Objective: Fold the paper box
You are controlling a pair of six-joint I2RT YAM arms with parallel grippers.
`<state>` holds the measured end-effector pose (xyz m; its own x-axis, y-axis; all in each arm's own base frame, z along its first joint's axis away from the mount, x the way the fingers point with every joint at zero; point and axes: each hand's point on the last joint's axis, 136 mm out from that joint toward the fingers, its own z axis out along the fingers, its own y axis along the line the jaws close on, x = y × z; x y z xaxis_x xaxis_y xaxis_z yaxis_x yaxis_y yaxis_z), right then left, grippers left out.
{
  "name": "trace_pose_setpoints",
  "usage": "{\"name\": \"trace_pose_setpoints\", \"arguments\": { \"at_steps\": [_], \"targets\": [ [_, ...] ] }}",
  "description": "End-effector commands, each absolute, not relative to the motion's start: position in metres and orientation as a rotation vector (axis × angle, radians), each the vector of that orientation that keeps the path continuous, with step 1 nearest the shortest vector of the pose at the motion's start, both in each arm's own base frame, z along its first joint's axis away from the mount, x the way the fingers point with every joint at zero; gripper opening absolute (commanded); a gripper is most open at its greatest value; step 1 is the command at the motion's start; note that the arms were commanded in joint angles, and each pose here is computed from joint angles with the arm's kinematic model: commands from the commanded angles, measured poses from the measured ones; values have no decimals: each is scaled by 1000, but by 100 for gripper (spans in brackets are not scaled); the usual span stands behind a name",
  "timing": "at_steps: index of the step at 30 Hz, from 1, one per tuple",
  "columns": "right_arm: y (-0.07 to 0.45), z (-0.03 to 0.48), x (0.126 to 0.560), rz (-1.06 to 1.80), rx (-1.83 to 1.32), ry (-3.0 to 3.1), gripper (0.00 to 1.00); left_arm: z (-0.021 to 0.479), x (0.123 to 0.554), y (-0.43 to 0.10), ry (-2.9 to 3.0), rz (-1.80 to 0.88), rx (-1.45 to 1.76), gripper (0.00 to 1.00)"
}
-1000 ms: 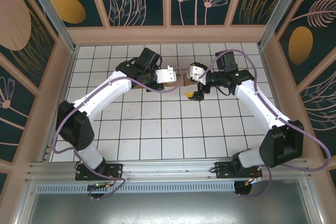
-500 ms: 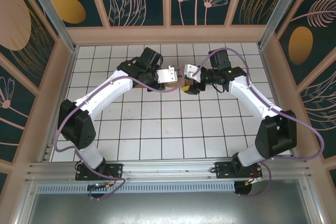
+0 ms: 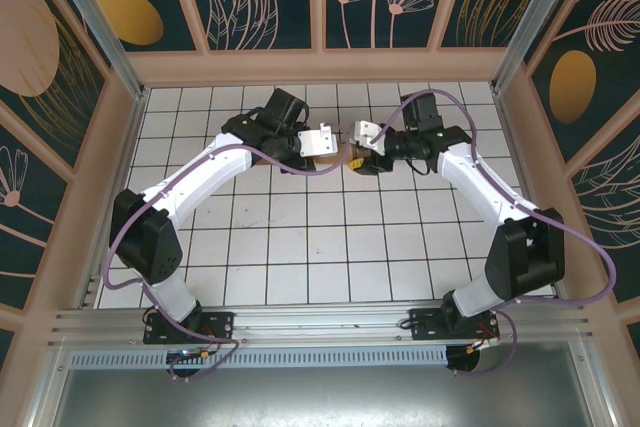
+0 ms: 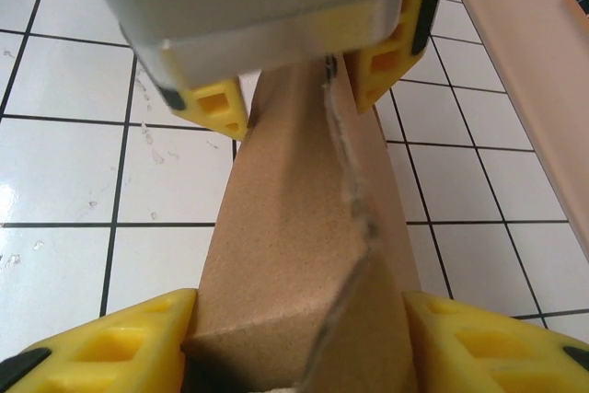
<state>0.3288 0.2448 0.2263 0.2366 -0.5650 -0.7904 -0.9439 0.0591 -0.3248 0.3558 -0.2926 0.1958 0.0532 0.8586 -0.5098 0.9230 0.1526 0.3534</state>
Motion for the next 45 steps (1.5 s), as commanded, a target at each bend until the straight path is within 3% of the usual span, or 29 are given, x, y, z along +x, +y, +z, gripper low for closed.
{"name": "trace_pose_setpoints", "arguments": {
  "at_steps": [1,6,10,17,20,24,29,33,44,45],
  "targets": [
    [239,217,333,582,-1596,1480,45,214,344,-307,1712,-238,1676,58],
    [233,214,335,622,-1563,1500,45,254,348,-314,1577,-242,1534,87],
    [226,218,336,696,-1503,1491,45,320,358,-311,1496,-317,1254,98],
    [219,221,333,830,-1418,1450,44,382,408,-213,1580,-465,552,99],
    [217,225,332,876,-1369,1433,44,393,408,-160,1553,-569,280,99],
    [215,233,326,930,-1342,1378,44,363,407,-133,1636,-660,150,99],
    [212,237,322,988,-1302,1351,44,290,405,-118,1821,-891,12,99],
    [213,235,320,1023,-1277,1376,45,260,388,-123,1874,-997,51,99],
    [214,225,312,1104,-1248,1441,43,201,381,-149,2021,-1182,199,82],
    [215,224,312,1110,-1248,1444,43,194,383,-149,2043,-1189,185,77]
  ]
}}
